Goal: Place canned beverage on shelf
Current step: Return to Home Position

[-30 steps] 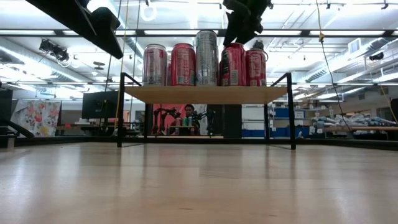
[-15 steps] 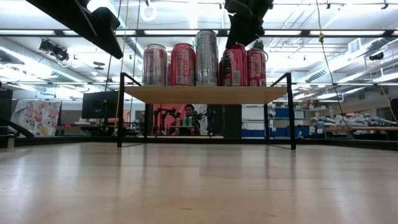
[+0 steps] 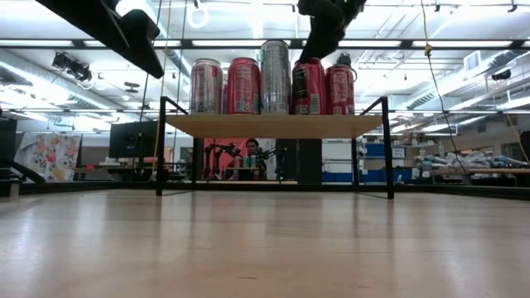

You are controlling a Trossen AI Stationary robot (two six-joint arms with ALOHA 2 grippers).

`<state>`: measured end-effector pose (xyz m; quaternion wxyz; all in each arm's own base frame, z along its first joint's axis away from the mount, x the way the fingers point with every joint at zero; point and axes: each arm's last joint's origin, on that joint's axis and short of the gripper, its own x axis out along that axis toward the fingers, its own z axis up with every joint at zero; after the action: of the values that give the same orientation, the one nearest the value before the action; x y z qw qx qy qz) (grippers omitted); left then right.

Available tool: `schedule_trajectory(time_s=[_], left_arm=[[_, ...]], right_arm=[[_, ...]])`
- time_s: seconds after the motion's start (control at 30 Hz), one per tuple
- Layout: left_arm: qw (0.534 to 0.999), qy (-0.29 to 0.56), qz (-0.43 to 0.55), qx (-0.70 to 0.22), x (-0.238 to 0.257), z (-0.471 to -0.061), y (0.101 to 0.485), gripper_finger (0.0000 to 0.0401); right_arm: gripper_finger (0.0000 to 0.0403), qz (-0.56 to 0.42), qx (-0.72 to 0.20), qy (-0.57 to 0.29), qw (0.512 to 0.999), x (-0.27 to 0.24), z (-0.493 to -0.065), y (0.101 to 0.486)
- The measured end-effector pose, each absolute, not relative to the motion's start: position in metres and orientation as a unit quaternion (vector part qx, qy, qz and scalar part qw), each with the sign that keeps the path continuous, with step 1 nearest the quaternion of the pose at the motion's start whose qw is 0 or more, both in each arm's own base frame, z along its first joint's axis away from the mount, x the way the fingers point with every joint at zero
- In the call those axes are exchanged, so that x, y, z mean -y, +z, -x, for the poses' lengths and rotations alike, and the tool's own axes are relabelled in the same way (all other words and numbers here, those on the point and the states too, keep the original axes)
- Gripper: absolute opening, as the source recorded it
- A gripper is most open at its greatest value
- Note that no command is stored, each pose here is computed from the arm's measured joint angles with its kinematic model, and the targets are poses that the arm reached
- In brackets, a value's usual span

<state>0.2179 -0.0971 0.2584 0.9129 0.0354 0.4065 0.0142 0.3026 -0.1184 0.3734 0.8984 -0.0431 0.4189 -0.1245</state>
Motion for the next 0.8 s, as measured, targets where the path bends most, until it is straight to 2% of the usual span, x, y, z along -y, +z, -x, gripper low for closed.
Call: schedule_trajectory(time_s=[0.33,0.57,0.8], left_arm=[[0.914,0.023,-0.014,-0.405,0.097,-0.218,0.259,0.0393],[0.914,0.03,0.0,-0.405,0.097,-0.218,0.259,0.0393],[0.914,0.033,0.007,-0.405,0.097,-0.218,0.259,0.0393]], right_arm=[[0.0258,0.106,-0.411,-0.038,0.905,0.13,-0.298,0.373],[0.026,0.104,-0.406,-0.044,0.907,0.131,-0.3,0.373],[0.029,0.106,-0.421,-0.088,0.896,0.119,-0.304,0.374]])
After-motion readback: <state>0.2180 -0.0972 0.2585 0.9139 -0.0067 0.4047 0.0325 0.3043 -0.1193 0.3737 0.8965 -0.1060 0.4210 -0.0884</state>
